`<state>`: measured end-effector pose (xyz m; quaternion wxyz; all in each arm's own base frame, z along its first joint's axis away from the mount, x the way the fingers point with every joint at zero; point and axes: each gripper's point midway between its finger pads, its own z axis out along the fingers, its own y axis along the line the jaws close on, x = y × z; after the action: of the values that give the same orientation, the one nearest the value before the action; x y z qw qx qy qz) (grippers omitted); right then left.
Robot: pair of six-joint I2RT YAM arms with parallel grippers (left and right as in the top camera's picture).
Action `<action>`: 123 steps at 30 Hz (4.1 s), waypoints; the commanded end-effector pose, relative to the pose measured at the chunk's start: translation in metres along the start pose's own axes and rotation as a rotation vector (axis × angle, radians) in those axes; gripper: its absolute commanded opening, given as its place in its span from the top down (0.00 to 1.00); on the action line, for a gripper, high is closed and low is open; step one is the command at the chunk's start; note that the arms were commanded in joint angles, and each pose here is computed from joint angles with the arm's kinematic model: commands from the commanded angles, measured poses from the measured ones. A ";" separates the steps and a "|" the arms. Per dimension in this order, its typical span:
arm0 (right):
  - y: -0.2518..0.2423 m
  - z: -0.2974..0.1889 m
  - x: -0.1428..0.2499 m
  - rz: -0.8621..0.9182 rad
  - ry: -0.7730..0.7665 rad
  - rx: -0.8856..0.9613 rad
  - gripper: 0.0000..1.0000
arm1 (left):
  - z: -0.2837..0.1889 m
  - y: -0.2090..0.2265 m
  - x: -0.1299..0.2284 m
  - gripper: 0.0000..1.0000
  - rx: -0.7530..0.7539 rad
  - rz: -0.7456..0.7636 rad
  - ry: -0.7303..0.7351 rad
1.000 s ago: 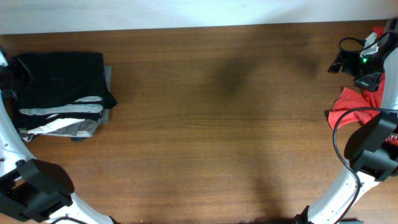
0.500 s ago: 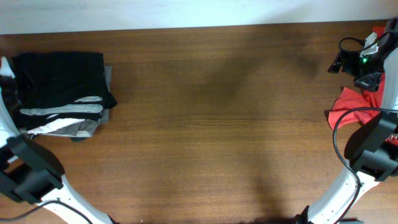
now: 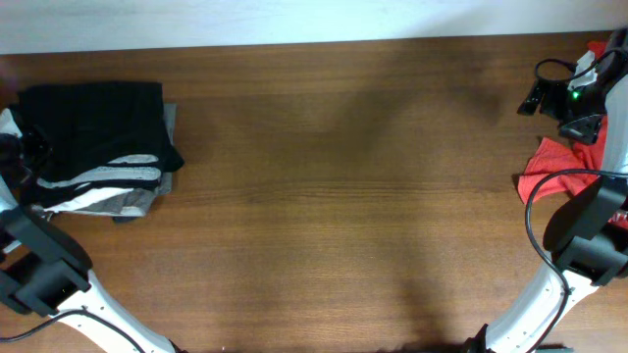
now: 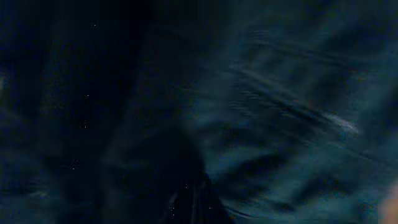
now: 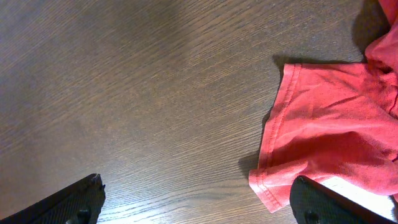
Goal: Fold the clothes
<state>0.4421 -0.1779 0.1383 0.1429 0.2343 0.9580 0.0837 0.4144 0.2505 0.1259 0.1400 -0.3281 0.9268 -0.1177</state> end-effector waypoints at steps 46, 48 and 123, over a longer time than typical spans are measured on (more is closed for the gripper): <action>0.053 -0.090 -0.006 -0.118 -0.203 -0.031 0.01 | -0.109 -0.267 0.099 0.01 0.327 0.540 -0.132; 0.072 -0.123 -0.001 -0.159 -0.274 -0.046 0.01 | -0.109 -0.267 0.099 0.01 0.327 0.540 -0.132; 0.109 -0.128 0.246 -0.517 -1.382 -0.399 0.01 | -0.109 -0.267 0.099 0.01 0.327 0.540 -0.132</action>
<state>0.2370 0.0274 0.2374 0.7681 -0.0384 0.6359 0.0654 0.4565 -0.0019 0.2936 0.2768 -0.0511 0.9376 -0.2041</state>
